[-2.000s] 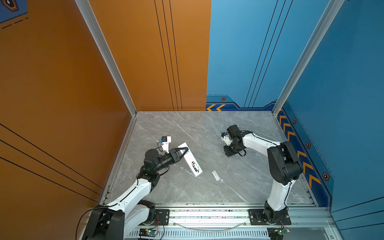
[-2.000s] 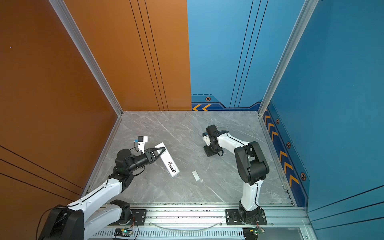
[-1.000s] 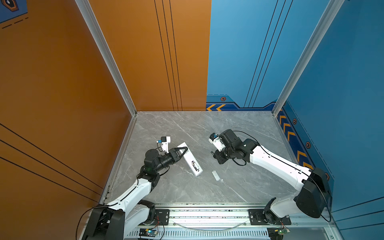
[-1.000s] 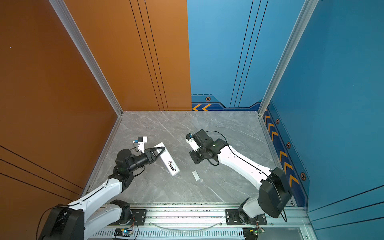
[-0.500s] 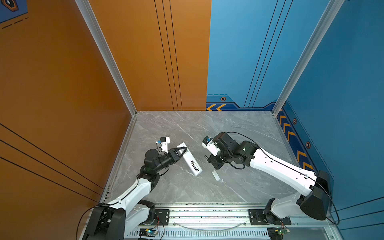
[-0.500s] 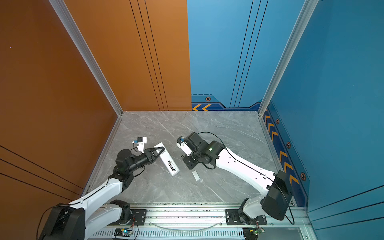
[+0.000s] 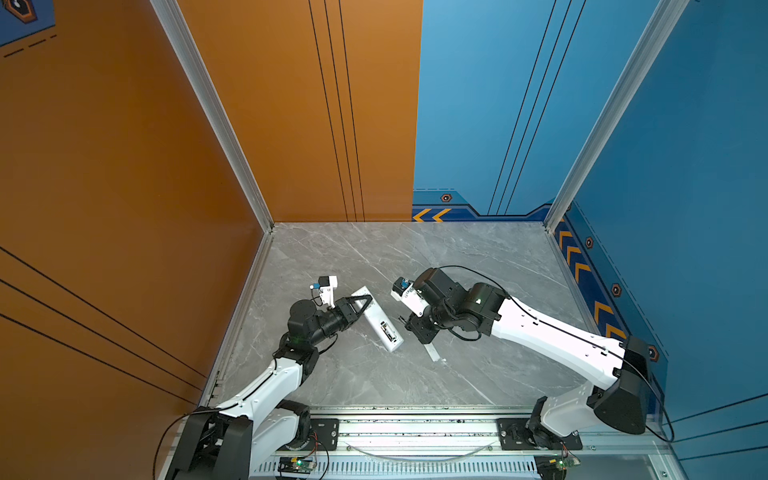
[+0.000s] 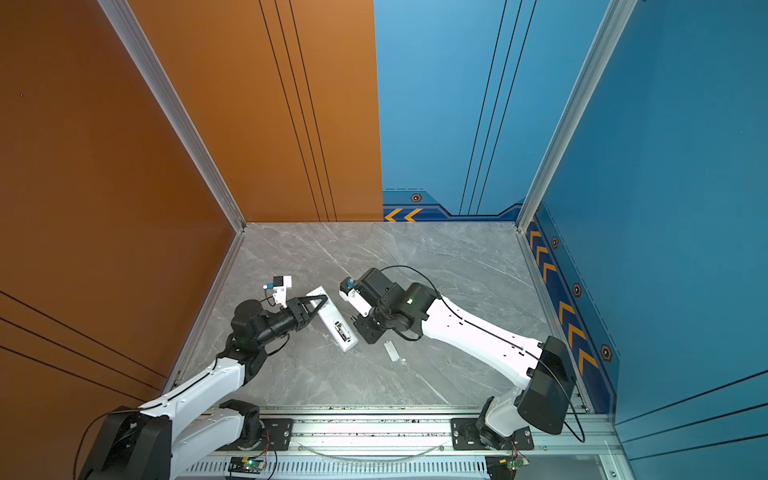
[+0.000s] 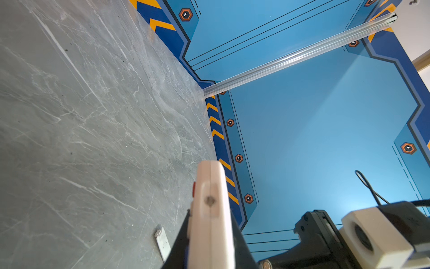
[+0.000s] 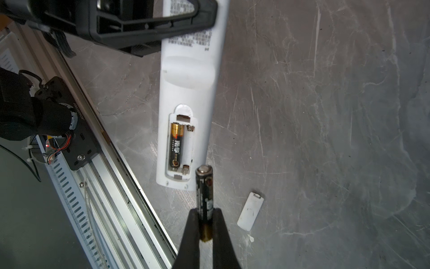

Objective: Load the batteries into the remote control
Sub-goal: 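Lift the AA battery with the right gripper and carry it toward the remote, then lower the battery into the compartment beside the first battery with the right gripper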

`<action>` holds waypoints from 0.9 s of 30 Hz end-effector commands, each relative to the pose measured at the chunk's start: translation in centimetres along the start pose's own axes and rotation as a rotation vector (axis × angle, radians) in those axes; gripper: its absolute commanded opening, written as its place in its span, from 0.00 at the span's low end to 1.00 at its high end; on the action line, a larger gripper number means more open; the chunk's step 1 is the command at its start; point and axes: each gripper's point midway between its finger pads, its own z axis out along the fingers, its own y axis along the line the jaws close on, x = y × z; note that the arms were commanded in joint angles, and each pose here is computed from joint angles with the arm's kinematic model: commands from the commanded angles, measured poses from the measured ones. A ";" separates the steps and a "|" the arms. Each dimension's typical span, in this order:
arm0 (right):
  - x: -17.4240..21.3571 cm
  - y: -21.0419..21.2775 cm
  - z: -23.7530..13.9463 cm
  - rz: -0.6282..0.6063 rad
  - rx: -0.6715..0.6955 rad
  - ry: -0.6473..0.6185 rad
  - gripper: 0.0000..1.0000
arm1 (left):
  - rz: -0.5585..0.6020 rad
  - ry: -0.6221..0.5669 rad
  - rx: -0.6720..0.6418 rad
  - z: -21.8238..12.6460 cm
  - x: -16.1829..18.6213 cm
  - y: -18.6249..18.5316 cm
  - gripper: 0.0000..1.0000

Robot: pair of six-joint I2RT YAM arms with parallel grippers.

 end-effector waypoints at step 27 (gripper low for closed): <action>0.0 2.3 2.9 -0.045 0.006 0.077 0.03 | -0.014 -0.055 0.008 -1.0 -0.5 0.2 0.00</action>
